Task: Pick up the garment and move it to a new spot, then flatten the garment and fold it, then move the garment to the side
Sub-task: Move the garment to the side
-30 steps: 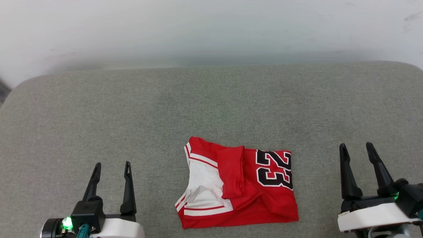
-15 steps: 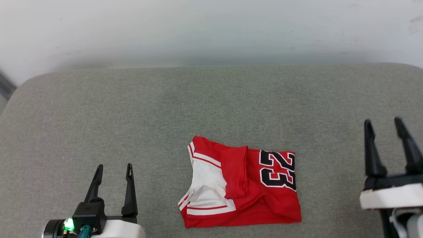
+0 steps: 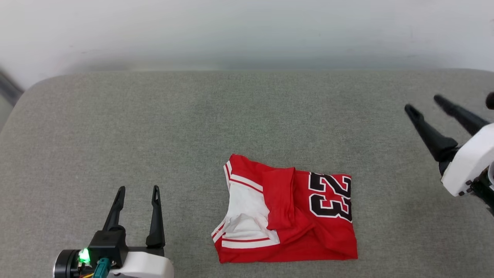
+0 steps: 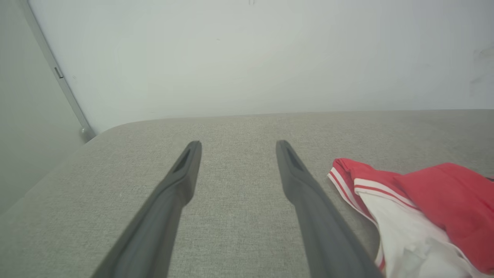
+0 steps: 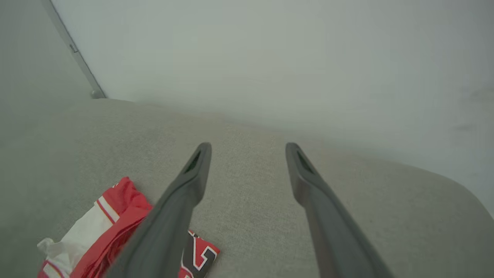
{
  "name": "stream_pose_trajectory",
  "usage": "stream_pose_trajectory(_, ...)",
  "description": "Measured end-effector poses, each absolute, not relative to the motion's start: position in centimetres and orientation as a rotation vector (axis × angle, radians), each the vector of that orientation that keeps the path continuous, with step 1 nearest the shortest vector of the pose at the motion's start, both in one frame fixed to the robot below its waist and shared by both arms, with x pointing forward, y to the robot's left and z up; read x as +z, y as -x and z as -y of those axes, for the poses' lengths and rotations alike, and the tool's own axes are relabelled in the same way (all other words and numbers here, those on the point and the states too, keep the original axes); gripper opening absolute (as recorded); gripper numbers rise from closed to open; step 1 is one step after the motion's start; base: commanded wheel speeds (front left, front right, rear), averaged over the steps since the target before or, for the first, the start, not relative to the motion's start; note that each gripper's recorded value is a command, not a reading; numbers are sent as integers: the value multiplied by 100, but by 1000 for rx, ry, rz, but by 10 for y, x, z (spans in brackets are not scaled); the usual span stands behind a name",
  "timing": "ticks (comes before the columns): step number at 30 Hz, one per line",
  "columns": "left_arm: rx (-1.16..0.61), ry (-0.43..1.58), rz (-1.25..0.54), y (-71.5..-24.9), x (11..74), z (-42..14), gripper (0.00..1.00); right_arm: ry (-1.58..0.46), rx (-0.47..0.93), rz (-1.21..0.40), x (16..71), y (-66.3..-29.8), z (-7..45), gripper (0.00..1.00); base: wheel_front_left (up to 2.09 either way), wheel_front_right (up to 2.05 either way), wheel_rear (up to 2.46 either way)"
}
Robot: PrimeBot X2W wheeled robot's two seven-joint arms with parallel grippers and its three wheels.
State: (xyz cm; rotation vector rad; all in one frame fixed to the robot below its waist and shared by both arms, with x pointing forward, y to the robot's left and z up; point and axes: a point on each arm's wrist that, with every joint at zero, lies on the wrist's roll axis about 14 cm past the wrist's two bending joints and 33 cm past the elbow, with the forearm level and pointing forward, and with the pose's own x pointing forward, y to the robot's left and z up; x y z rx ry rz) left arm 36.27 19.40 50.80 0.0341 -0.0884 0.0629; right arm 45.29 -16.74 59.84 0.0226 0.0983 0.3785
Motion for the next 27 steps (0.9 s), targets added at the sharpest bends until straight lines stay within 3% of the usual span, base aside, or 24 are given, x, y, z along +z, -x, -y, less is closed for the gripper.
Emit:
stream_pose_trajectory(7,61,-34,80,-372,505,-194,100,-96,495,-611,520,-436,159,100,0,0,0)
stream_pose_trajectory(12,60,-35,72,-380,501,-194,100,-141,544,-889,461,-409,154,100,0,0,0)
stream_pose_trajectory(27,83,-61,29,-398,485,-205,100,-383,661,-1164,373,-389,90,100,0,0,0)
